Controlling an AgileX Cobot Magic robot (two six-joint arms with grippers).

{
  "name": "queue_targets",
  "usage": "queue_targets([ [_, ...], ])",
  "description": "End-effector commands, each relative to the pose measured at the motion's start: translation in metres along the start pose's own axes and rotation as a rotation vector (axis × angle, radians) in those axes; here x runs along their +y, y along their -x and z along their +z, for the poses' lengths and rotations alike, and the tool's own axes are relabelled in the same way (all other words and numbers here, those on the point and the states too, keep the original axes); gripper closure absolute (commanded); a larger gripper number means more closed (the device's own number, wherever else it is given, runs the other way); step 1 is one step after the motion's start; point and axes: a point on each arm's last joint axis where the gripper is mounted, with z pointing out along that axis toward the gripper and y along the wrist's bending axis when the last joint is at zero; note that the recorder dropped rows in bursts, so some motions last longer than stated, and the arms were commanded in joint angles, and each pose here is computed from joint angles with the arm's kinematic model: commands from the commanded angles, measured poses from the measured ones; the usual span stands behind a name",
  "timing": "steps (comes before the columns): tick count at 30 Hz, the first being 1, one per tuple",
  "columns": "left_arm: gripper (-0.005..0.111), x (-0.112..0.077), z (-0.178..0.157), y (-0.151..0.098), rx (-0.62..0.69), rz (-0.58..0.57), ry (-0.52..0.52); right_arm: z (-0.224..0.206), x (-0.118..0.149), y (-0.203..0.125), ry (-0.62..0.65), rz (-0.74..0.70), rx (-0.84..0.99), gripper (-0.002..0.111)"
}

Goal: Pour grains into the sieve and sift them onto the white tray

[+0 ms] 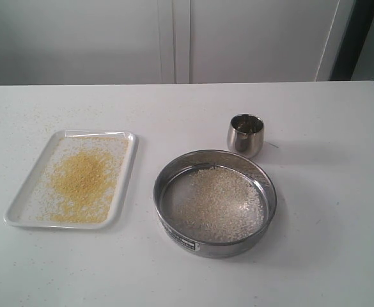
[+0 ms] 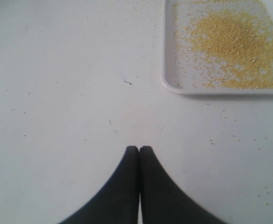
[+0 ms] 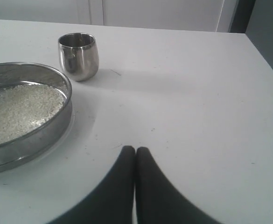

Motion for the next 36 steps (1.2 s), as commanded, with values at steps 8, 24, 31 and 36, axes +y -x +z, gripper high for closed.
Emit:
queue_targets([
  [8, 0.107, -0.0004, 0.0006, -0.0024, 0.008, 0.002, -0.006, 0.0008, -0.0056, 0.0013, -0.066, -0.152, -0.041, 0.108],
  [24, 0.107, -0.0004, 0.0006, -0.0024, 0.008, 0.002, -0.006, 0.0009, -0.0041, 0.0, -0.049, -0.105, -0.03, 0.108],
  [31, 0.107, -0.0004, 0.0006, -0.0024, 0.008, 0.002, -0.006, 0.0009, -0.0041, 0.0, -0.049, -0.105, -0.03, 0.108],
  [36, 0.107, -0.0004, 0.0006, -0.0024, 0.008, 0.002, -0.006, 0.0009, -0.0041, 0.0, -0.049, -0.105, -0.03, 0.108],
])
